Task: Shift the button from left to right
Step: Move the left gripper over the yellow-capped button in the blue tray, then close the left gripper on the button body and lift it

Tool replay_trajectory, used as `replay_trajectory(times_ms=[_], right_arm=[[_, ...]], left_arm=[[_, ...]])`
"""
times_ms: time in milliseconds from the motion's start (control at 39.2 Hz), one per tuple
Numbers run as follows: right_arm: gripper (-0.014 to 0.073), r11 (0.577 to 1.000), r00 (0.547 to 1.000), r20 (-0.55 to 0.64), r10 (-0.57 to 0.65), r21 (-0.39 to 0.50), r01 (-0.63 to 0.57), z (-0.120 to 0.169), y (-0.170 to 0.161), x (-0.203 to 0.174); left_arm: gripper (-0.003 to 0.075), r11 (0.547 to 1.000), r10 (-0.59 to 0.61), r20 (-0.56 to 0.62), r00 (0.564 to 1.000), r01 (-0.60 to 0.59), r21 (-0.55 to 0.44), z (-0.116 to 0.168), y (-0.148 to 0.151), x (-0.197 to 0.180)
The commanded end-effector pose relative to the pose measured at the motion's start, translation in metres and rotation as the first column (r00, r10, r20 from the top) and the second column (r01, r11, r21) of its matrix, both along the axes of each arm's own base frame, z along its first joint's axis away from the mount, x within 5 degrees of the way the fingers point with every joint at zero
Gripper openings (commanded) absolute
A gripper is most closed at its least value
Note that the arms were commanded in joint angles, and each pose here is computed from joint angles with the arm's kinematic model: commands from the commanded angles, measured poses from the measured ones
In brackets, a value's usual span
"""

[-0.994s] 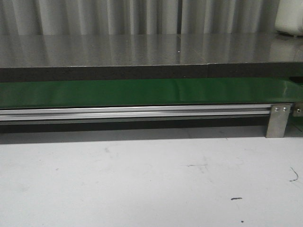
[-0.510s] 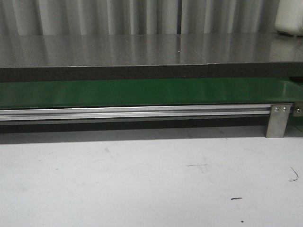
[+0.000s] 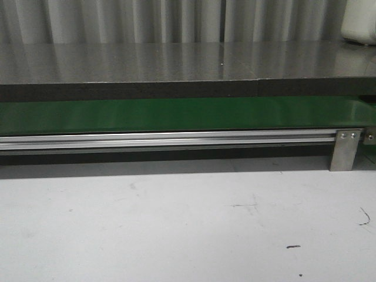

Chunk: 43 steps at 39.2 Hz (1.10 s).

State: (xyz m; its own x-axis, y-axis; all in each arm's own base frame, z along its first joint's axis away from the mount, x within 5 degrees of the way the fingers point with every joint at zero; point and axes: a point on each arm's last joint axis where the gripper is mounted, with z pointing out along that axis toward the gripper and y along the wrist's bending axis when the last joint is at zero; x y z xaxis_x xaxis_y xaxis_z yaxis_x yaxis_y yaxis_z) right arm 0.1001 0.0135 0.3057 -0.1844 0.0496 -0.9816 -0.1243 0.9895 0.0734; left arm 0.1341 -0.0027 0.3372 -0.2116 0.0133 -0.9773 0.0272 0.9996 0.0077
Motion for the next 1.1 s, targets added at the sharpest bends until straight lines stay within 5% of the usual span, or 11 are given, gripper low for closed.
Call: replay_trajectory(times_ms=[0,229,433,790,1071], right_arm=[[0.0645,1.0,0.994,0.11,-0.012,0.011,0.011,0.019,-0.001,0.002],[0.0645,1.0,0.994,0.11,-0.012,0.011,0.011,0.019,-0.001,0.002],[0.0645,1.0,0.994,0.11,-0.012,0.011,0.011,0.019,-0.001,0.002],[0.0645,1.0,0.994,0.11,-0.012,0.011,0.011,0.019,-0.001,0.002],[0.0645,1.0,0.994,0.11,-0.012,0.011,0.011,0.019,-0.001,0.002]], left_arm=[[0.0669,1.0,0.004,0.004,1.0,-0.004,-0.008,0.025,0.0,0.03],[0.0669,0.995,0.017,-0.242,0.97,0.007,0.097,0.033,0.003,0.096],[0.0669,0.991,0.129,-0.499,0.857,-0.09,0.102,0.034,0.03,0.138],[0.0669,0.913,0.38,-0.584,0.717,-0.393,0.112,0.021,0.14,0.171],[0.0669,0.877,0.436,-0.683,0.586,-0.448,0.175,-0.026,0.19,0.185]])
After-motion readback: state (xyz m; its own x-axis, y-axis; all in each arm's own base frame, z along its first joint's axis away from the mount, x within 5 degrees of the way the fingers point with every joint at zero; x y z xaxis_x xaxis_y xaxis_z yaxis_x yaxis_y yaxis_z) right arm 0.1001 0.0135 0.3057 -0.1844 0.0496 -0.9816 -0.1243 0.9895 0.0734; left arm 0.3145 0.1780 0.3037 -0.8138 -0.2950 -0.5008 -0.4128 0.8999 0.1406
